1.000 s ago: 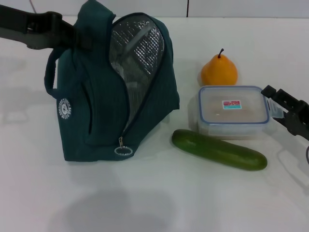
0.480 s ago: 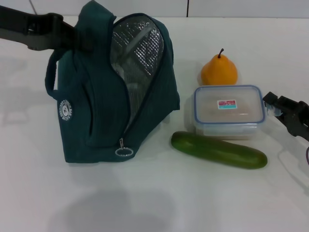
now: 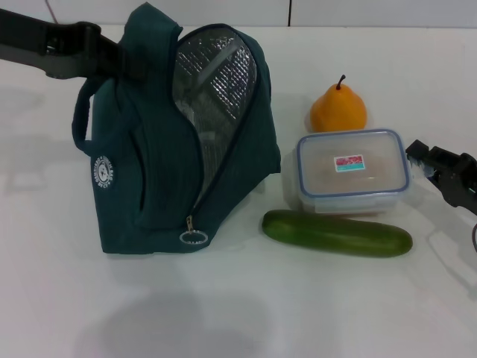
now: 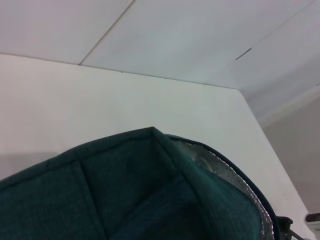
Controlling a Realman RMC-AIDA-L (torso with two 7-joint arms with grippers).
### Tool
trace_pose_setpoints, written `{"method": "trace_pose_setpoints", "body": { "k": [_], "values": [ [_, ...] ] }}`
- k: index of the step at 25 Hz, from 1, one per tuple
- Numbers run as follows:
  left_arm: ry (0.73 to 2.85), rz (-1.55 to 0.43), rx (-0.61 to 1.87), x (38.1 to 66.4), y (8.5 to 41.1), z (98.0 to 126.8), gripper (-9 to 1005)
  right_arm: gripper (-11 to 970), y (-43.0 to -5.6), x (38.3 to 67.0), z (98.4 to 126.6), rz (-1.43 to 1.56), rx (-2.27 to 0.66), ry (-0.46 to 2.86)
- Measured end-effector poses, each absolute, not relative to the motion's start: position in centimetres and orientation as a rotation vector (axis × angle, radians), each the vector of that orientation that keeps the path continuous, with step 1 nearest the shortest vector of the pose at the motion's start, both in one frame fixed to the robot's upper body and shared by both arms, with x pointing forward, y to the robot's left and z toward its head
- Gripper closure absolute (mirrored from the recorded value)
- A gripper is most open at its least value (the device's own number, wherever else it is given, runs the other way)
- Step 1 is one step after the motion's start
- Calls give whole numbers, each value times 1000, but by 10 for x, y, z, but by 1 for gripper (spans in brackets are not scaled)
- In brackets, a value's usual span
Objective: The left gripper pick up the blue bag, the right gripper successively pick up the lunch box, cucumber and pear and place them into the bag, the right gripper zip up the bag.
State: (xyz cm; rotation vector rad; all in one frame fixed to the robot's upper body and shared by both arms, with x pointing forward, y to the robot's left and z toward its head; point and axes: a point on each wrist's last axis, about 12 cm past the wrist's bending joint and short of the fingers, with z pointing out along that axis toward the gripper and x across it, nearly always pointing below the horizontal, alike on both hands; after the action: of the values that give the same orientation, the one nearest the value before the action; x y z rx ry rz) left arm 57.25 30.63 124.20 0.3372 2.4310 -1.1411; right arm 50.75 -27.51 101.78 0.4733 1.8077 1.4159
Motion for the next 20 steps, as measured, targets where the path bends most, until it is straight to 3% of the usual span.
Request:
{"method": "trace_pose_setpoints", "body": {
  "k": [20],
  "values": [
    [2433,-1151,334,572,306,1240,954,861,-285,500,1056,1565,375,1444]
  ]
}}
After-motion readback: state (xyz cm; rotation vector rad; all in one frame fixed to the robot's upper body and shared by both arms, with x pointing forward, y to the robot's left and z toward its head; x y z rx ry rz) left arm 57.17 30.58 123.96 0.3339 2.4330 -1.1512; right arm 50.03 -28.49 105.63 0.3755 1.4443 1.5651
